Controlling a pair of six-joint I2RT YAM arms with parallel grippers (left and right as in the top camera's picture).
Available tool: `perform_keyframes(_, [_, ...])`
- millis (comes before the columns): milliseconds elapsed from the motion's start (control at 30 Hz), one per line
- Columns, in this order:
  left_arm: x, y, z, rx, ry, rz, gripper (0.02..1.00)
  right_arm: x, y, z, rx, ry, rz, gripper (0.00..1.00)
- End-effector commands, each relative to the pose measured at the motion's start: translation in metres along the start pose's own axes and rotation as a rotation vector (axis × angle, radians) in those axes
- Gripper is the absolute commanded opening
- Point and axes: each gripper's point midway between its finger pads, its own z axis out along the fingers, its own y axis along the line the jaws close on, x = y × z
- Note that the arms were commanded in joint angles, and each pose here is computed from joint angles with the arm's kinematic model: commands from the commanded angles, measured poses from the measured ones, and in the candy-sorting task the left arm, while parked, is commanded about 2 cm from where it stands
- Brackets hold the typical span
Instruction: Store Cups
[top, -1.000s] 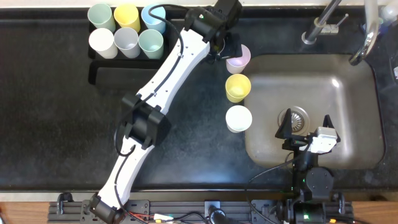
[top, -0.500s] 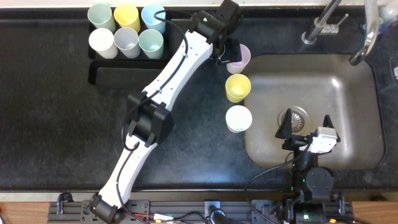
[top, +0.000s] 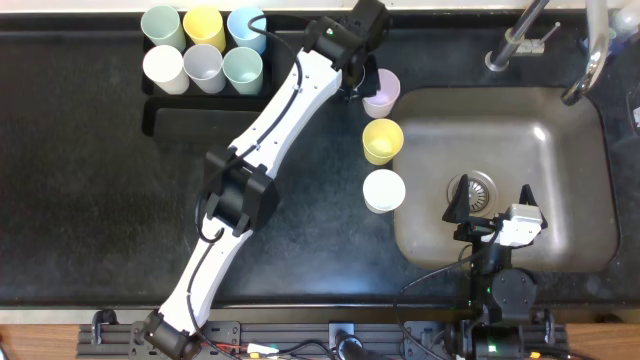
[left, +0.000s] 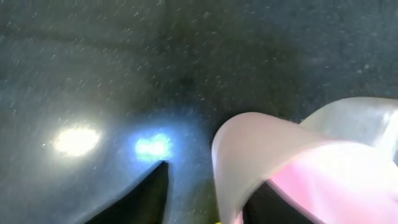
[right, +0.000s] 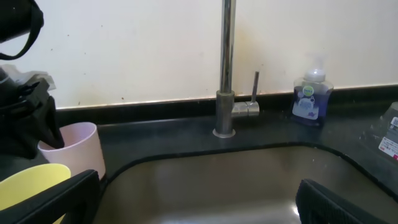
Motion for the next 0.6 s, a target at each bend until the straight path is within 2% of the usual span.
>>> perform_keyframes(33, [-0.008,-0.003,-0.008,0.02,-0.03,-0.01,0.209,0.003,-0.001,0.0,0.0,-0.001,-0.003,0.998])
perform_keyframes(67, [-0.009,-0.004,-0.009,0.023,-0.035,-0.009,0.185,0.003,-0.001,0.0,0.0,-0.001,-0.003,0.998])
perform_keyframes(100, [-0.012,-0.005,-0.014,0.027,-0.05,-0.01,0.093,0.003,-0.001,0.0,0.0,-0.001,-0.003,0.996])
perform_keyframes(133, [-0.014,-0.005,-0.018,0.028,-0.058,-0.01,0.042,0.003,-0.001,0.0,0.0,-0.001,-0.003,0.998])
perform_keyframes(367, [-0.027,0.003,-0.059,0.044,-0.102,-0.033,0.036,0.003,-0.001,0.0,0.0,-0.001,-0.003,0.996])
perform_keyframes(600, [-0.03,0.067,-0.153,-0.086,-0.156,-0.106,0.036,0.003,-0.001,0.0,0.0,-0.001,-0.003,0.998])
